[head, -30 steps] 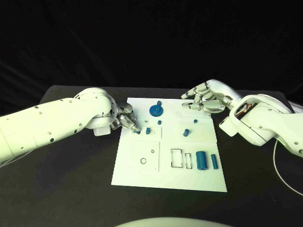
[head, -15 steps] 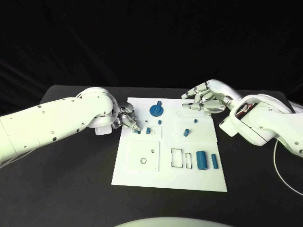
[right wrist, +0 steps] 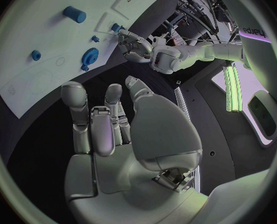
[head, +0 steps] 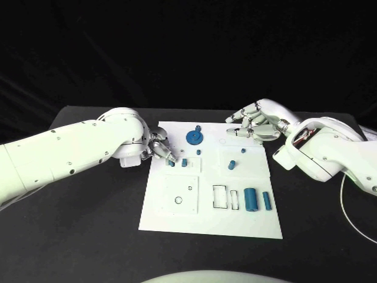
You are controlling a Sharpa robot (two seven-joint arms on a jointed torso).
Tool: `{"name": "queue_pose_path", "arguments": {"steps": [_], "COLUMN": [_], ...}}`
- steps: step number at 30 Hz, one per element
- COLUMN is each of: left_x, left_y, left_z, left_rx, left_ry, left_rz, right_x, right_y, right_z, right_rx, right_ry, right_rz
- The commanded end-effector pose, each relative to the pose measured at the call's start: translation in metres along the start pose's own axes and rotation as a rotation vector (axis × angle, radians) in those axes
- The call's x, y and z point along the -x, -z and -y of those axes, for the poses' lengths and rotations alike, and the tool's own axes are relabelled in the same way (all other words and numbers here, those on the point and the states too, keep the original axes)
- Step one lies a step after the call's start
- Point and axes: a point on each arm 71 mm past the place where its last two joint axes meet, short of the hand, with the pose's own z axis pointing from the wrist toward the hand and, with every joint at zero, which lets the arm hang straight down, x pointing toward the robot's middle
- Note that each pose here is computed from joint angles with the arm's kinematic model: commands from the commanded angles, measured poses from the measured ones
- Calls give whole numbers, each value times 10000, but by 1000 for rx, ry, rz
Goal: Assemble the parts on the task board
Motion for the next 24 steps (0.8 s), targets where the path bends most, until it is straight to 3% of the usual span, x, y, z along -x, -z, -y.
{"name": "queue_pose_path", "arguments": {"steps": [1, 15, 24], "left_x": [-68, -60, -35], "left_y": [-27, -26, 0], "left_z": [-6, -12, -30], "left_rx": [24, 35, 31], "left_ry": [-15, -8, 19], "left_rz": [-29, -18, 24], "right_x": [-13, -14, -14], "right_y": [-1, -2, -3], "right_z": [-6, -3, 2], "right_rx": [6, 3, 3], "right_ry": [-1, -1, -2], "right_rz": [-13, -14, -14]}}
